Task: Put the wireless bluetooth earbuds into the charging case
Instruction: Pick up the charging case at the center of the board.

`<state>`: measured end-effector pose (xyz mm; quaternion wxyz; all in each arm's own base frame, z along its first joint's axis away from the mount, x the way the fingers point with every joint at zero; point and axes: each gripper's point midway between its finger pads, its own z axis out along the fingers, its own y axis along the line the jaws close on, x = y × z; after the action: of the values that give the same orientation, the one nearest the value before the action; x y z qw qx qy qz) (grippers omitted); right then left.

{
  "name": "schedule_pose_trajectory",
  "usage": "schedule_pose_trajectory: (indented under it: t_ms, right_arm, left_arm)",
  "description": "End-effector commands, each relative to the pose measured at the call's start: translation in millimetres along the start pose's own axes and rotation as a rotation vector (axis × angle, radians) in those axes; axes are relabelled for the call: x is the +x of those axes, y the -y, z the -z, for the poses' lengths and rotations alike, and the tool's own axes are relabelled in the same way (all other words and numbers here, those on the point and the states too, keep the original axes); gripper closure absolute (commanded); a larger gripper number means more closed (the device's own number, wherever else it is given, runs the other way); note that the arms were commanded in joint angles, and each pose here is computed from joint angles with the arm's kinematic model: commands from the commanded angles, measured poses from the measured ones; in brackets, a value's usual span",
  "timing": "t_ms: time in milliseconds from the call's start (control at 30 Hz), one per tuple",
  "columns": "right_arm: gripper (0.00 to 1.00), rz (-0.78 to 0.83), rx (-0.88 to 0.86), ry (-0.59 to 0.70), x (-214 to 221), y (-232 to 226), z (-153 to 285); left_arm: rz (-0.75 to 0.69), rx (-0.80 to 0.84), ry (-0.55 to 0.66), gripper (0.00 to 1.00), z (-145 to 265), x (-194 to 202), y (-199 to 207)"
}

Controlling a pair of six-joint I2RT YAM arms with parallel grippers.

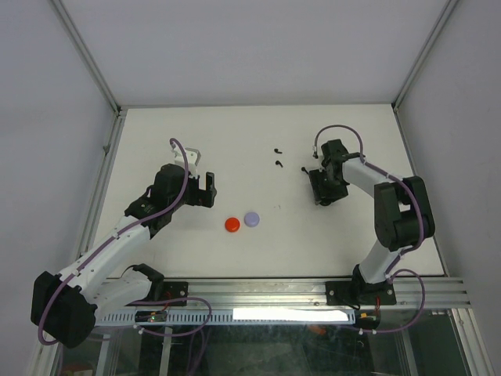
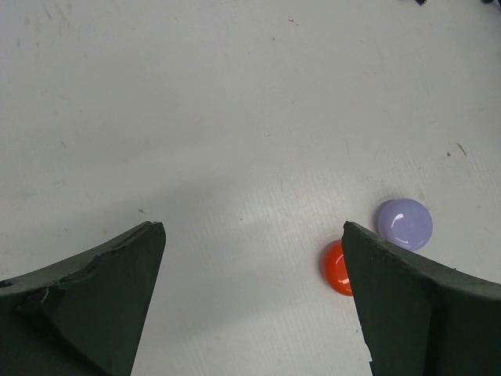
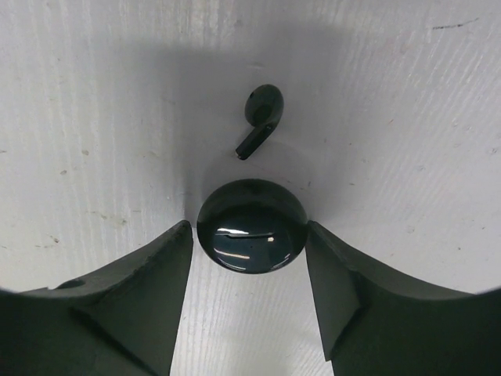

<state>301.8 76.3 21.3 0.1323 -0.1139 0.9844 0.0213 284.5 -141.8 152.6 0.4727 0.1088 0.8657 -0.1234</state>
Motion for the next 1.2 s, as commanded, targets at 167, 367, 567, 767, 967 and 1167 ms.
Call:
schedule_pose_trajectory:
  t_ms: [167, 367, 567, 767, 967, 1167]
  right_arm:
    - [0.38, 0.015, 0.035, 0.065, -27, -1, 0]
    - [0.38, 0.023, 0.058, 0.059, -30, 0, -6]
    - [0.47, 0.044, 0.044, 0.056, -29, -7, -6]
    - [0.58, 0.056, 0.017, 0.107, -36, -21, 11]
    - [0.63, 0.025, -0.086, 0.248, -60, -51, 46]
    - [0.63, -0.034, -0.213, 0.393, -83, -88, 77]
  left_arm:
    - [0.0, 0.027, 0.045, 0.01, -2, -12, 3]
    - [-0.001, 0.025, 0.041, 0.01, -2, -10, 3]
    - [0.011, 0.073, 0.049, 0.01, -1, -14, 11]
    - [0.043, 0.164, 0.089, 0.01, 4, -23, 28]
    - [0.115, 0.28, 0.178, 0.01, 13, -45, 50]
    - [0.244, 0.445, 0.271, 0.03, 24, -57, 77]
